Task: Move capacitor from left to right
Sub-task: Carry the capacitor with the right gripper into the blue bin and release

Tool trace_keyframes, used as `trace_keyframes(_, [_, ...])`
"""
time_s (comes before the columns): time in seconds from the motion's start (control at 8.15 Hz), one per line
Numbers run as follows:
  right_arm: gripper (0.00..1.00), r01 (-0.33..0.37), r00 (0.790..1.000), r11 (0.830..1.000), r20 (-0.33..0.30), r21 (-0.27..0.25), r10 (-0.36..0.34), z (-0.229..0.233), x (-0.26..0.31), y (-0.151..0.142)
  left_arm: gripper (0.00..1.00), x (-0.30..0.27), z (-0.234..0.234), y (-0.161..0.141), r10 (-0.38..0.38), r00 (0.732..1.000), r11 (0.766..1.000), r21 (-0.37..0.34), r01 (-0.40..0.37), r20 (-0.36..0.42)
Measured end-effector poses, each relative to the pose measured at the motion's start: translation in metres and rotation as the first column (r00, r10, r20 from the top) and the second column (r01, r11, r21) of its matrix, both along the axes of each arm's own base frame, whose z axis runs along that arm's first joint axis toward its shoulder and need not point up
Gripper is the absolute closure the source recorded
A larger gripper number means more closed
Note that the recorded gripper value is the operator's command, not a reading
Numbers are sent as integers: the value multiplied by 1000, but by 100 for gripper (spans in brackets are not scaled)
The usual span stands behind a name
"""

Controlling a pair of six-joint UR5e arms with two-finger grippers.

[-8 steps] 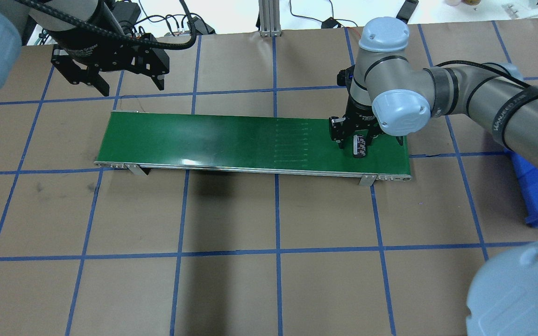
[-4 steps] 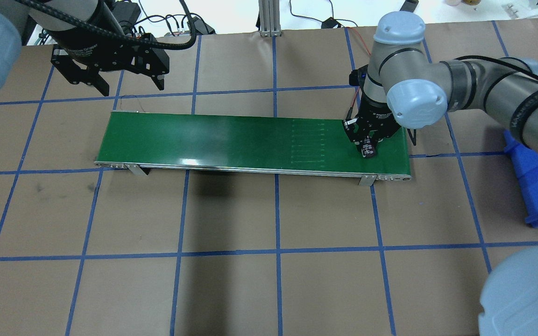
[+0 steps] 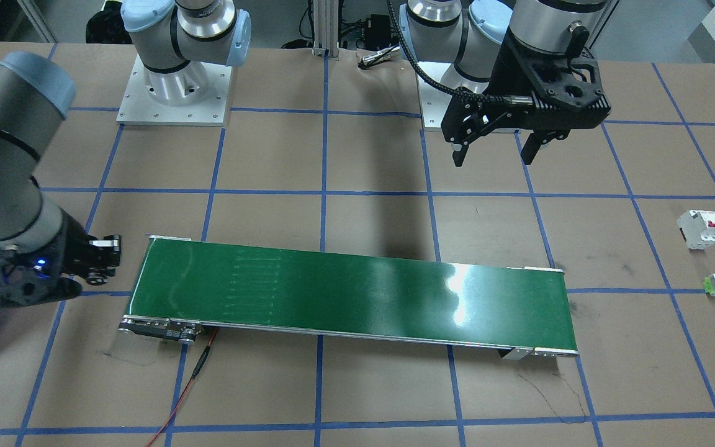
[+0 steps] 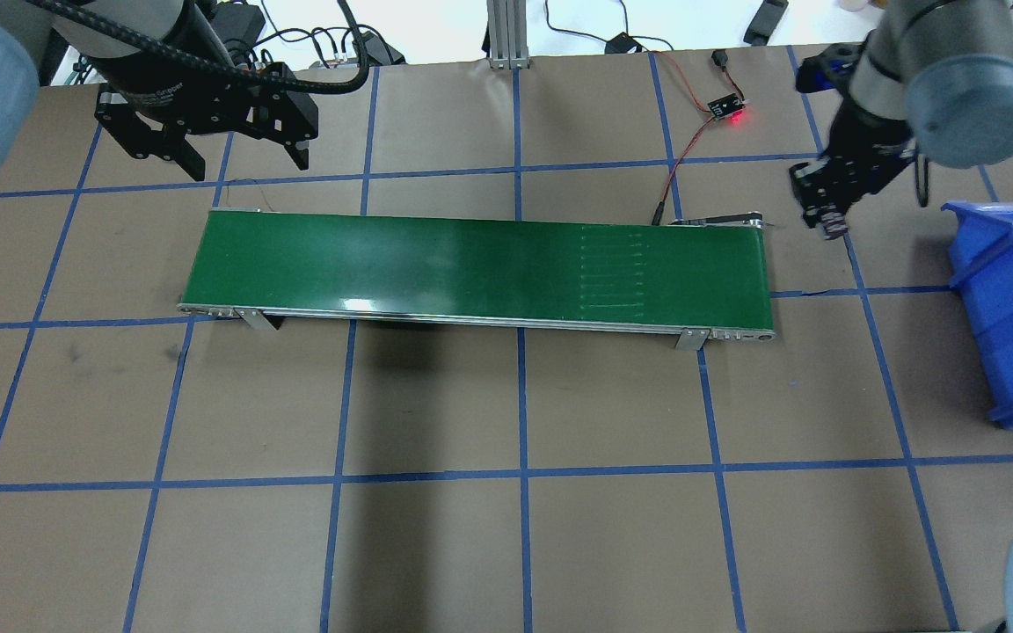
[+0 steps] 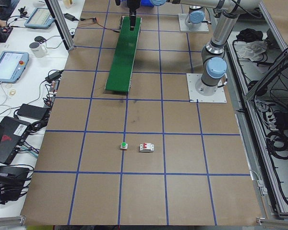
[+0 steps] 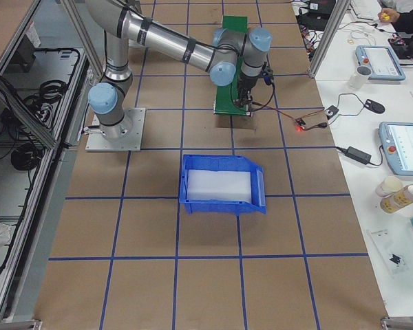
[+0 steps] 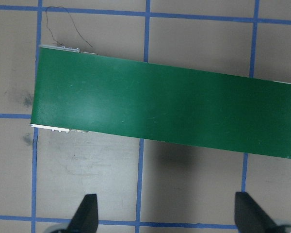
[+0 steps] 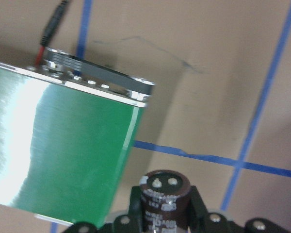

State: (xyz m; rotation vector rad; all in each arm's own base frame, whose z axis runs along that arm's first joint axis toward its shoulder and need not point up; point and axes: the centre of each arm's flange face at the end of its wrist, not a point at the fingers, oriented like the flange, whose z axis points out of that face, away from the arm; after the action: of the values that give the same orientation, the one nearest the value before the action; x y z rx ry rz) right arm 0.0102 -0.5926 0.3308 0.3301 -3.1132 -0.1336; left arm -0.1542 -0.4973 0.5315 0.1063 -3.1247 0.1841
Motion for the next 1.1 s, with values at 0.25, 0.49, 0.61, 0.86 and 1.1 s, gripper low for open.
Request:
trace_keyframes(0.25, [100,-154,987,988,-45,-5,154,26,-110,15,0,0,0,1,0,1000,1000,0,0,1])
trace_keyframes(0.49, [100,-298,953,955,-58,5,298,34,-213,42,0,0,1,1,0,1000,1000,-3,0,1])
trace_keyframes(0.61, [100,-375,924,927,-79,-2,373,32,-255,54,0,0,2,2,0,1000,1000,-3,0,1])
trace_keyframes(0.86, [83,-450,890,893,-71,12,450,-10,-302,65,0,0,0,2,0,1000,1000,0,0,1])
trace_keyframes(1.1, [0,-498,866,867,-38,32,499,-58,-319,67,0,0,-1,3,0,1000,1000,2,0,1])
